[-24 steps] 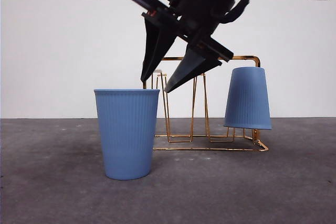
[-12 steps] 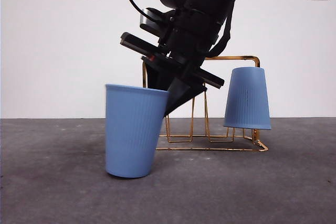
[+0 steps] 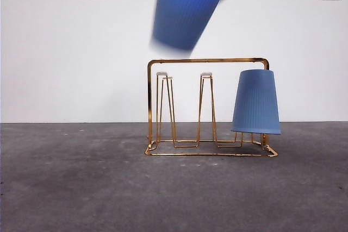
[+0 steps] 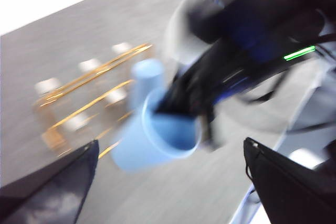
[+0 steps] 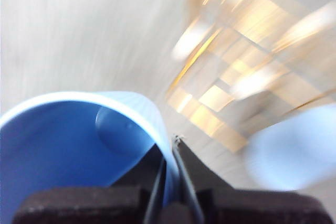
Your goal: Pick up cup 1,put cup 1 in the cup rack,pick up cup 2,put cup 2 in the cup rack
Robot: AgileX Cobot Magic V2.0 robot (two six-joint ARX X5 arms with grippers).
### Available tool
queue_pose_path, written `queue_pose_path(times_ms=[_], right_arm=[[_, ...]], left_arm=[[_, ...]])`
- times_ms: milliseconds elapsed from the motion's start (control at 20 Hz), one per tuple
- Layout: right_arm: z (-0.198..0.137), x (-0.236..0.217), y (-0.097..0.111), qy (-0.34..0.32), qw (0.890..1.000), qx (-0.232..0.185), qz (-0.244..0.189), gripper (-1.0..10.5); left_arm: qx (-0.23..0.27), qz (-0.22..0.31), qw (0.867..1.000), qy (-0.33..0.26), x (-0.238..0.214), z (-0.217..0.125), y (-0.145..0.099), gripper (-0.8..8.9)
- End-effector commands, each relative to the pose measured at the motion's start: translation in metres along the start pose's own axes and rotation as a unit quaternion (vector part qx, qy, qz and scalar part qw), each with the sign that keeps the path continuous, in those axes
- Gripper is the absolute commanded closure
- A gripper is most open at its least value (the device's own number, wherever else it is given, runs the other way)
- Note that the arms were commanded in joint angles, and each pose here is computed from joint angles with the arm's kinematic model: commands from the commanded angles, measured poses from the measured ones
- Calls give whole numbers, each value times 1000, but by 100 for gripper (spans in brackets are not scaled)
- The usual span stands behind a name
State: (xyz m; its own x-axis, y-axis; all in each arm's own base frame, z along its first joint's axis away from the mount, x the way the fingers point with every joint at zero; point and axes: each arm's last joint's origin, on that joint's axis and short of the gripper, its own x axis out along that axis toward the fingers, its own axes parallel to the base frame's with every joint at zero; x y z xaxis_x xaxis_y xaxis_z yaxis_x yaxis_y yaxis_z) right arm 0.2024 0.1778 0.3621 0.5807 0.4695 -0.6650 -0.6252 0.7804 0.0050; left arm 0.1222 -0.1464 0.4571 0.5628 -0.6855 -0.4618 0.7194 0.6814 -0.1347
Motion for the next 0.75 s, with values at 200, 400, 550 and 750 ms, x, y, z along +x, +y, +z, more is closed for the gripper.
queue_pose_path(times_ms=[200,400,550,750], right_arm=[[-25,-145,-12,-196,975,-8,-105,959],[-56,-208,-18,-283,944,-23,-168,959],[-72,-239,-21,-341,917,-39,-201,959],[-75,-248,-21,-362,906,-57,-212,959]], left_arm=[[-111,-167,976,-91,71,-4,11,387],[-175,-350,912,-122,117,14,14,374],[-219,-446,856,-142,154,22,12,373],[-272,-511,799,-161,195,15,2,362]])
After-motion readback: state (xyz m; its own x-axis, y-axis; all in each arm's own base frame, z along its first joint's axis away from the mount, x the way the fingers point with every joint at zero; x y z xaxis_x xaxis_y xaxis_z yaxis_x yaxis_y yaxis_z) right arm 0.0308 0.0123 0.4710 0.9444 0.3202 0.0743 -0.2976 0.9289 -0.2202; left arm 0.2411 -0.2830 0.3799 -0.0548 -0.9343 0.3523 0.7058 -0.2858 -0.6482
